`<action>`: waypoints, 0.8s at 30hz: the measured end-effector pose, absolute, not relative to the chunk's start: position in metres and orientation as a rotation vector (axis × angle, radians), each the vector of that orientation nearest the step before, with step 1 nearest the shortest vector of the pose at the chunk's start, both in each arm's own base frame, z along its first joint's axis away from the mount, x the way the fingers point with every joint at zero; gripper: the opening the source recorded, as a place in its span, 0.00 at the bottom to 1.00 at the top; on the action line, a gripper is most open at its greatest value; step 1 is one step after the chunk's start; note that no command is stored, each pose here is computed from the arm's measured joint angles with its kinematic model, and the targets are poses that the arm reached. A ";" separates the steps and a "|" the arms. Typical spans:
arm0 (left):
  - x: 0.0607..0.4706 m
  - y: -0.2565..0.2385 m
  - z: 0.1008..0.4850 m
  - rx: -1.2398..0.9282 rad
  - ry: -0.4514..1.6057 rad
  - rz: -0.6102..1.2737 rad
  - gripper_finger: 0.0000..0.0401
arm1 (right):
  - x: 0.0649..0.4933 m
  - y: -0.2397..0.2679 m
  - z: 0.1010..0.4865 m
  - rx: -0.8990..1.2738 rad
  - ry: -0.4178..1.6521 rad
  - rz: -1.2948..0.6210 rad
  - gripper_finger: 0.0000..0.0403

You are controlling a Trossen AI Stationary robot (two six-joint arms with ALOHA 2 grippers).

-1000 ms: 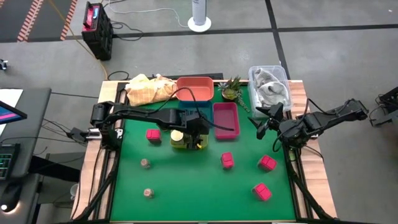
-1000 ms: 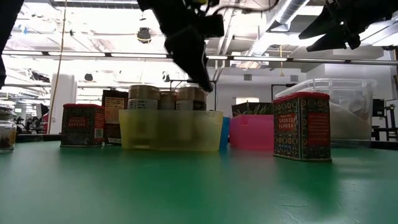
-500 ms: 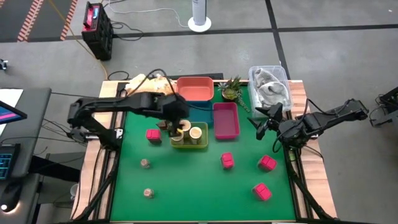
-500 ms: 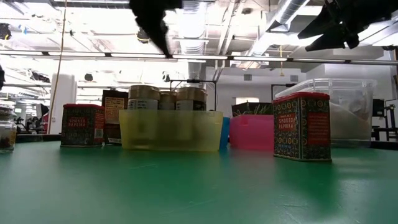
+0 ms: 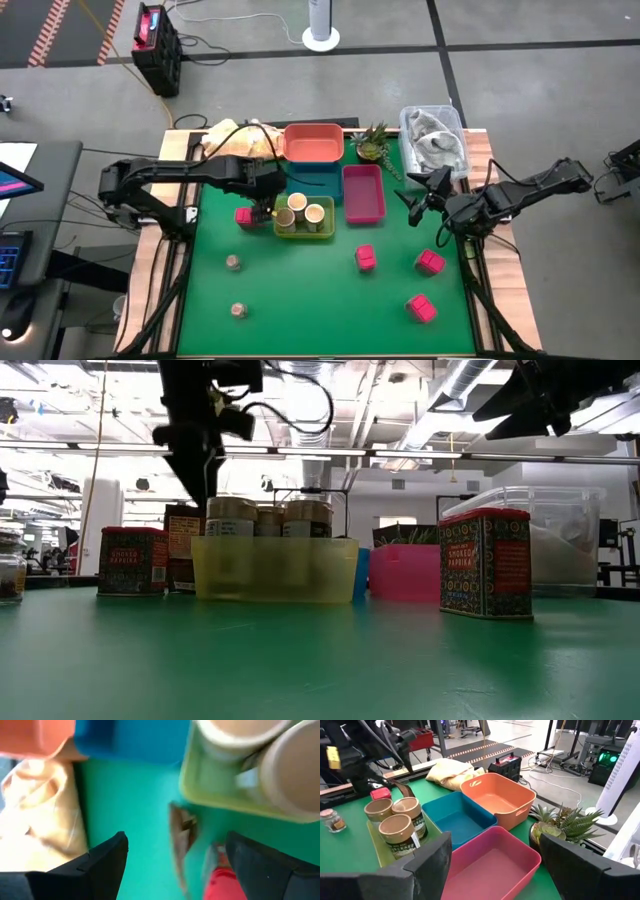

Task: Sort spices by type
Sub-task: Put the brown seasoning pack into the blue bin

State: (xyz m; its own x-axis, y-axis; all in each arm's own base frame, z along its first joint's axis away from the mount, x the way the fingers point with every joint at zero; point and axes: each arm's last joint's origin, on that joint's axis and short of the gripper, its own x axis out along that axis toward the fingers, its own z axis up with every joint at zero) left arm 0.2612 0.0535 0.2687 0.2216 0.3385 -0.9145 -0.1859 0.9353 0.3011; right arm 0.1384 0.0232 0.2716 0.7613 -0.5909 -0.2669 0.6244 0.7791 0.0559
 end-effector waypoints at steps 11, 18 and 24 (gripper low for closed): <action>0.250 0.070 0.253 0.130 1.377 0.424 0.51 | 0.138 0.023 0.272 0.142 0.243 -0.664 0.81; 0.251 0.070 0.252 0.167 1.387 0.366 0.04 | 0.138 0.023 0.272 0.142 0.242 -0.664 0.81; 0.257 0.074 0.275 0.203 1.331 0.393 0.00 | 0.138 0.023 0.272 0.142 0.242 -0.664 0.81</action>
State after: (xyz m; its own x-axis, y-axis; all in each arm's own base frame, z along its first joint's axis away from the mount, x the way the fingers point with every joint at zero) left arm 0.2568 0.0736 0.2754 0.1848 0.3907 -0.9018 -0.1619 0.9172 0.3642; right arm 0.1384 0.0231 0.2716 0.7607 -0.5918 -0.2667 0.6247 0.7791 0.0529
